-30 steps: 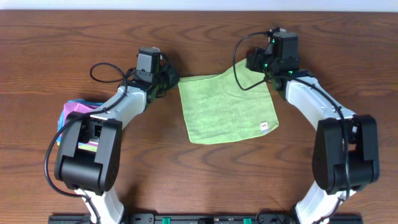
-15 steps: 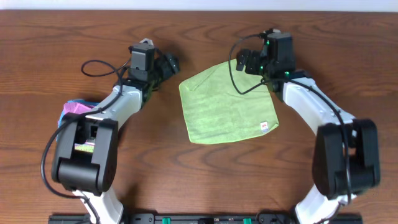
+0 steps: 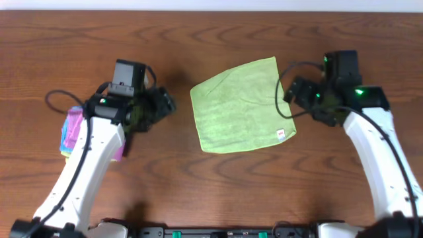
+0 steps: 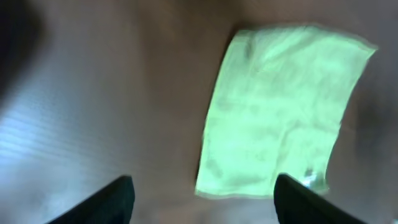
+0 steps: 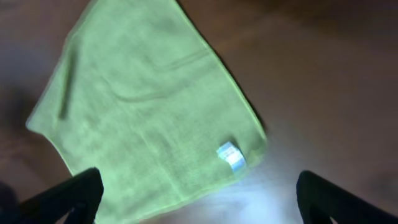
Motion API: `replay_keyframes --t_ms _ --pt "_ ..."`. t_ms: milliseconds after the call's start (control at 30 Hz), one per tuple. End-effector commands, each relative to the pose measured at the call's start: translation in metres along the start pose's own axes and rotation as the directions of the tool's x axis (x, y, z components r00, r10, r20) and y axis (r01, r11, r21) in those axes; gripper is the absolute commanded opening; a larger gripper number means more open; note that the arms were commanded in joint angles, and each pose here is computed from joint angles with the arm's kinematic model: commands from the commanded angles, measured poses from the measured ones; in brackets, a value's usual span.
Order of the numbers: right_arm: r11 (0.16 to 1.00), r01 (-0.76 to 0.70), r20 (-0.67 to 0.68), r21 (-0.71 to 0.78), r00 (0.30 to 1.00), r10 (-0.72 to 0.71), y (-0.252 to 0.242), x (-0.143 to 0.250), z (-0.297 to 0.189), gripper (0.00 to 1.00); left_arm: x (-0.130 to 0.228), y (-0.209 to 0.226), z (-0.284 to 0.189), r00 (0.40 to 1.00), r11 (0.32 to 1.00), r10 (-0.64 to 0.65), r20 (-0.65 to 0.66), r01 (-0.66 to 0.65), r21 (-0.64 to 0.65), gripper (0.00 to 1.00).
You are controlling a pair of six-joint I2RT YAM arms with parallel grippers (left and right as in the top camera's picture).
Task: Fold the cloth
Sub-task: 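Move both grippers to the green cloth's near corners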
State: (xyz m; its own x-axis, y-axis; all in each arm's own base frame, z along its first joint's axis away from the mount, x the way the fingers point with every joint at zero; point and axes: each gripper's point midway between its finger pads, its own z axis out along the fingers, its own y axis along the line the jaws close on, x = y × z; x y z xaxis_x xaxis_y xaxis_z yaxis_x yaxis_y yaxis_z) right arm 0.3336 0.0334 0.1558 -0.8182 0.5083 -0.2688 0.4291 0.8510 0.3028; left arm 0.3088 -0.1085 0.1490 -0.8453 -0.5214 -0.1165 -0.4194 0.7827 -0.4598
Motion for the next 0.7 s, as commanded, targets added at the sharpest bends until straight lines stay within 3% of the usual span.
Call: replay_keyframes --t_ms 0,167,333,667 --pt "1.000 -0.005 0.021 -0.020 1.000 0.006 -0.006 0.003 -0.022 0.99 0.021 -0.003 -0.007 0.990 0.992 -0.116 -0.081 0.120 0.045 0.72" --pt "1.000 -0.028 -0.011 -0.009 1.000 0.028 -0.034 0.031 -0.023 0.99 0.053 0.007 -0.001 0.956 0.968 -0.222 -0.190 0.239 0.071 0.72" --pt "0.992 -0.028 -0.038 -0.121 0.999 0.024 -0.046 0.060 -0.007 0.99 0.071 0.019 0.015 0.938 0.946 -0.271 -0.217 0.301 0.120 0.72" --pt "0.950 -0.041 -0.038 -0.310 0.999 0.030 -0.046 0.074 0.038 0.99 0.092 0.014 0.065 0.921 0.857 -0.306 -0.240 0.376 0.353 0.80"
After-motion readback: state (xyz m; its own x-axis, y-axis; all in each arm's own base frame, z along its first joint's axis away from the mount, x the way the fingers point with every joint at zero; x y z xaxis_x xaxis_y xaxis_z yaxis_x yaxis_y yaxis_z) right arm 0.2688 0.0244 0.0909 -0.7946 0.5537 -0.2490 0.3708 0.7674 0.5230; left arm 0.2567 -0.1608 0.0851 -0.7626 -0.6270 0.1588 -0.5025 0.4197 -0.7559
